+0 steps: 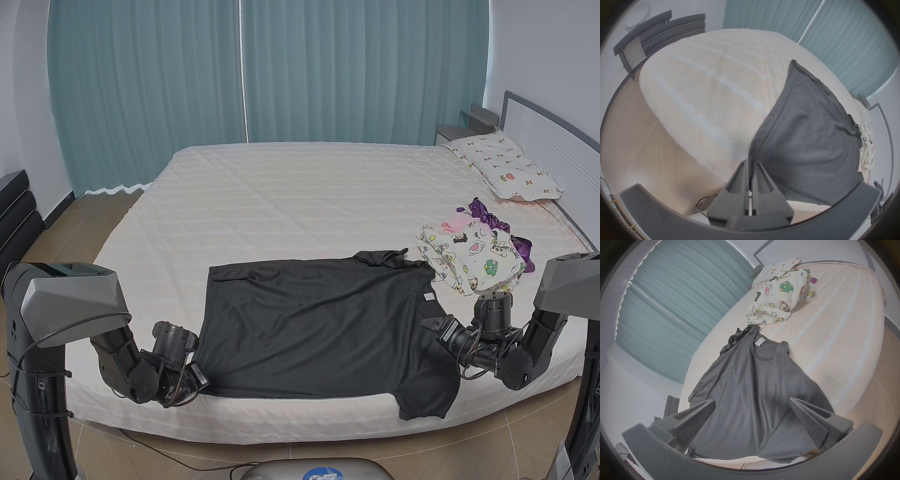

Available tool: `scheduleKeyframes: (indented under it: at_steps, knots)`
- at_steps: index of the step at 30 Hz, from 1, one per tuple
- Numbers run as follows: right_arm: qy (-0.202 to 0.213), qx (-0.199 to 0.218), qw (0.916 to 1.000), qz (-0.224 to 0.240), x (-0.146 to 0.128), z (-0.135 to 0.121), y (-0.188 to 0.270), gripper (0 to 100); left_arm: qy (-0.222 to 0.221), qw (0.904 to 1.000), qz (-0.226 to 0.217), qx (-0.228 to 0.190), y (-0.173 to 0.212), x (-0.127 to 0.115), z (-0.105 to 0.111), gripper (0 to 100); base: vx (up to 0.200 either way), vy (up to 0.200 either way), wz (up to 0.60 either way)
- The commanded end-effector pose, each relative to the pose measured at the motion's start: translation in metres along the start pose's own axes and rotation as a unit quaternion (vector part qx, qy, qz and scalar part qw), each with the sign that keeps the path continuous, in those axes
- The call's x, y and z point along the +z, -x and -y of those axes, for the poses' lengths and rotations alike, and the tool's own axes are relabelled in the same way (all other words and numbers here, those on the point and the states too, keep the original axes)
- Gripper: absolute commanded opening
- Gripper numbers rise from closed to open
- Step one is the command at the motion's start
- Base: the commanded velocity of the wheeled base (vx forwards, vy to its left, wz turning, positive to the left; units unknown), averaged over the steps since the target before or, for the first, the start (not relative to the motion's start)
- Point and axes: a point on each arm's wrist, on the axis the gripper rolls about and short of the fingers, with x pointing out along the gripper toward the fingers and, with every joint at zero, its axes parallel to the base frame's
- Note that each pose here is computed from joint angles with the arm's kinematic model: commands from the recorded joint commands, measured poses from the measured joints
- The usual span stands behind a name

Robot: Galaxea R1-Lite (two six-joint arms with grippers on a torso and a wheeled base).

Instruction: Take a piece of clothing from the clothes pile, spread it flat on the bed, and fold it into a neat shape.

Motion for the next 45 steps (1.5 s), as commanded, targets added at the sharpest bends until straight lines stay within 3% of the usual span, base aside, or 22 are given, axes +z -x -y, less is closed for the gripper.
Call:
scheduleKeyframes:
  at_steps: [1,23,24,32,38,45]
  knots:
    - [-0.002,-0.004,1.0,0.002,0.002,0.003,0.001,100,0.005,0.9999,-0.006,0.012,0.004,-0.001,-0.01,0,0.0,0.0,0.0]
    - [-0.001,-0.038,0.9993,0.006,0.02,0.031,-0.005,100,-0.027,0.9979,-0.04,0.043,0.023,-0.019,-0.02,0,0.0,0.0,0.0]
    - [0.0,-0.041,0.9991,0.004,0.021,0.034,-0.005,100,-0.027,0.9979,-0.04,0.043,0.022,-0.019,-0.02,100,0.0,0.0,0.0]
    - [0.023,-0.065,0.997,-0.036,0.016,0.055,-0.012,100,-0.021,0.9991,-0.034,0.017,0.021,-0.015,-0.016,100,0.0,0.0,0.0]
    - [0.037,-0.074,0.9955,-0.047,0.01,0.065,-0.029,100,0.011,0.9988,-0.032,-0.034,0.026,0.003,-0.016,100,0.0,0.0,0.0]
    - [0.058,-0.071,0.9945,-0.05,0.008,0.067,-0.031,100,0.03,0.9975,-0.035,-0.053,0.028,0.015,-0.018,100,0.0,0.0,0.0]
